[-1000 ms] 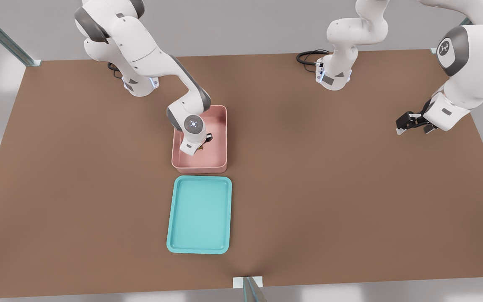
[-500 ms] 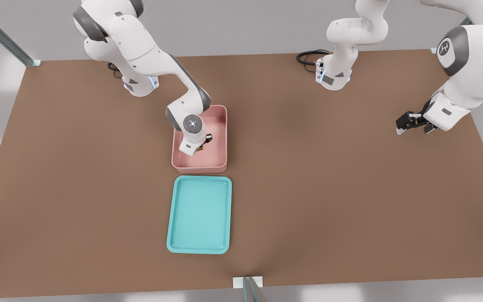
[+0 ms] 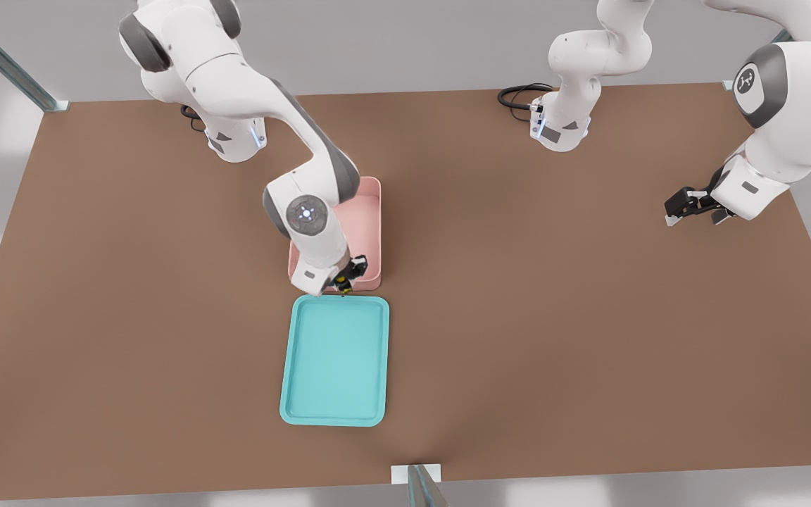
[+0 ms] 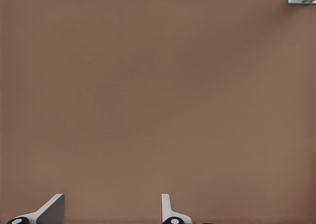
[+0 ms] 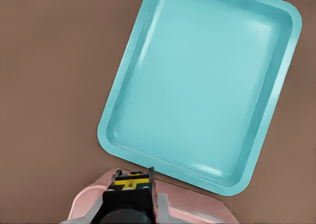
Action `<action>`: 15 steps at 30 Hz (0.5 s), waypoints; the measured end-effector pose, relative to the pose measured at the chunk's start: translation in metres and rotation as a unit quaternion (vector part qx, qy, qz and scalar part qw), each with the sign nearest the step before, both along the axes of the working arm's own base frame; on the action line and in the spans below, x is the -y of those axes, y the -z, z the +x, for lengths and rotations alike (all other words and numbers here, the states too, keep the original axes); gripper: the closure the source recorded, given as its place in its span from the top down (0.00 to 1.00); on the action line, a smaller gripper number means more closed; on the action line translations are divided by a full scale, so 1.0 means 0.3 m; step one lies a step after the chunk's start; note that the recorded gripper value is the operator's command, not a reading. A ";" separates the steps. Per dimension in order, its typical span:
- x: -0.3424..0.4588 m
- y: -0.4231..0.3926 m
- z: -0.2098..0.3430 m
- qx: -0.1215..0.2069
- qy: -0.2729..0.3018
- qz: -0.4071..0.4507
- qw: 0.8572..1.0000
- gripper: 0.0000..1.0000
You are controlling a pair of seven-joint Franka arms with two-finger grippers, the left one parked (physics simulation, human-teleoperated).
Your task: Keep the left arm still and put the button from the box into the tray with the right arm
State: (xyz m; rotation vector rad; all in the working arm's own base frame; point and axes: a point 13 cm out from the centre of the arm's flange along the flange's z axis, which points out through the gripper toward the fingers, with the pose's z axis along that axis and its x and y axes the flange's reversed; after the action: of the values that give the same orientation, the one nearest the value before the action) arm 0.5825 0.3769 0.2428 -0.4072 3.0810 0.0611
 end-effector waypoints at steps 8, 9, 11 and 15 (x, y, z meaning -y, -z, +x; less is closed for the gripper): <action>0.091 0.209 0.254 0.001 -0.002 -0.051 0.999 1.00; 0.102 0.153 0.293 0.013 -0.002 -0.050 0.999 1.00; 0.137 -0.027 0.355 0.032 -0.001 -0.045 0.998 1.00; 0.454 -0.443 0.265 0.004 0.033 -0.027 0.999 1.00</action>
State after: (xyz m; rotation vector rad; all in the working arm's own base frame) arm 0.6621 0.2406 0.3756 -0.3053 3.0907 -0.0263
